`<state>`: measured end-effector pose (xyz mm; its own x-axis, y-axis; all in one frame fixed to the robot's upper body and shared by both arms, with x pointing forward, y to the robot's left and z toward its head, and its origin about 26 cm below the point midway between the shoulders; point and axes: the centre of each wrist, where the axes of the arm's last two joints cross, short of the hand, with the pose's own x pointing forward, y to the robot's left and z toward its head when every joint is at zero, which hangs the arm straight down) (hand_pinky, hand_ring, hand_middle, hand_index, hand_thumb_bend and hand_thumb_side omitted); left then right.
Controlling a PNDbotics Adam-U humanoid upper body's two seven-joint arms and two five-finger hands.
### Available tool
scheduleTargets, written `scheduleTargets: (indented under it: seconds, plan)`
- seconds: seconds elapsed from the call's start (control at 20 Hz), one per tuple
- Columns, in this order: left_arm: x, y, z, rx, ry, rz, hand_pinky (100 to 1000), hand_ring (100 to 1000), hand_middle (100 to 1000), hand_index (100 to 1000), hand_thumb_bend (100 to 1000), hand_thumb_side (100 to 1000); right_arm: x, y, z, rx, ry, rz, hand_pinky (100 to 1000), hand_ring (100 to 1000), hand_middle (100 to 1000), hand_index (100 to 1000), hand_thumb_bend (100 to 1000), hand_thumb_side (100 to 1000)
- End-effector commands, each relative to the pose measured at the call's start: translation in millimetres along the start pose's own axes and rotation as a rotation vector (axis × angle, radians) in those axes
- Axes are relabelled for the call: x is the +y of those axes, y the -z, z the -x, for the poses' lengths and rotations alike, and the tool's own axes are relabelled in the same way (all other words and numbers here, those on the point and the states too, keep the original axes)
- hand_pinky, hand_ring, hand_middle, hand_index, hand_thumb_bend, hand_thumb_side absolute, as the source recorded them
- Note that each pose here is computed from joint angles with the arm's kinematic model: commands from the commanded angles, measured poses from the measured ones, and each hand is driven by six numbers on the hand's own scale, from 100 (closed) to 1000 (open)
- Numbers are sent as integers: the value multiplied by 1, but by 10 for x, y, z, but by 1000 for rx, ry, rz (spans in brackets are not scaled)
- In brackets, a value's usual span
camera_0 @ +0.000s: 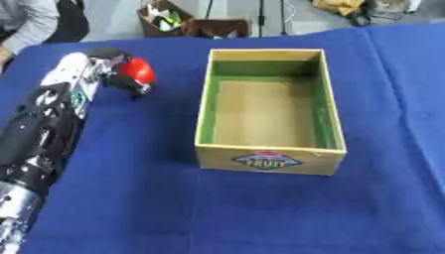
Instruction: Pick up objects on the table and place them in the box.
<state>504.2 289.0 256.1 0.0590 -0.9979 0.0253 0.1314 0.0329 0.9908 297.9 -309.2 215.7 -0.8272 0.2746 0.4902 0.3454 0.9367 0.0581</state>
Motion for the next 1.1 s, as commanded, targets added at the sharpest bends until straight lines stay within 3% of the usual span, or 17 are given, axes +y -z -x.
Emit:
scheduleTargets:
  seconds: [0.05, 0.6, 0.9, 1.1]
  plan:
    - [270, -77, -3, -12, 5, -93, 100, 254, 346, 546, 100, 401, -28, 72, -61, -35, -10, 0, 734, 762, 617, 767, 100, 1000]
    - [809, -407, -377, -126, 154, -324, 100, 232, 325, 516, 100, 358, -37, 67, -59, -31, -5, 13, 732, 758, 618, 764, 100, 1000]
    - [947, -737, -1082, -415, 177, -438, 100, 220, 311, 500, 100, 373, -31, 81, -64, -36, 6, 19, 730, 756, 619, 763, 100, 1000]
    - [841, -939, -1626, -578, 178, -457, 100, 220, 309, 499, 100, 376, -28, 101, -70, -45, 14, 32, 728, 753, 620, 761, 100, 1000]
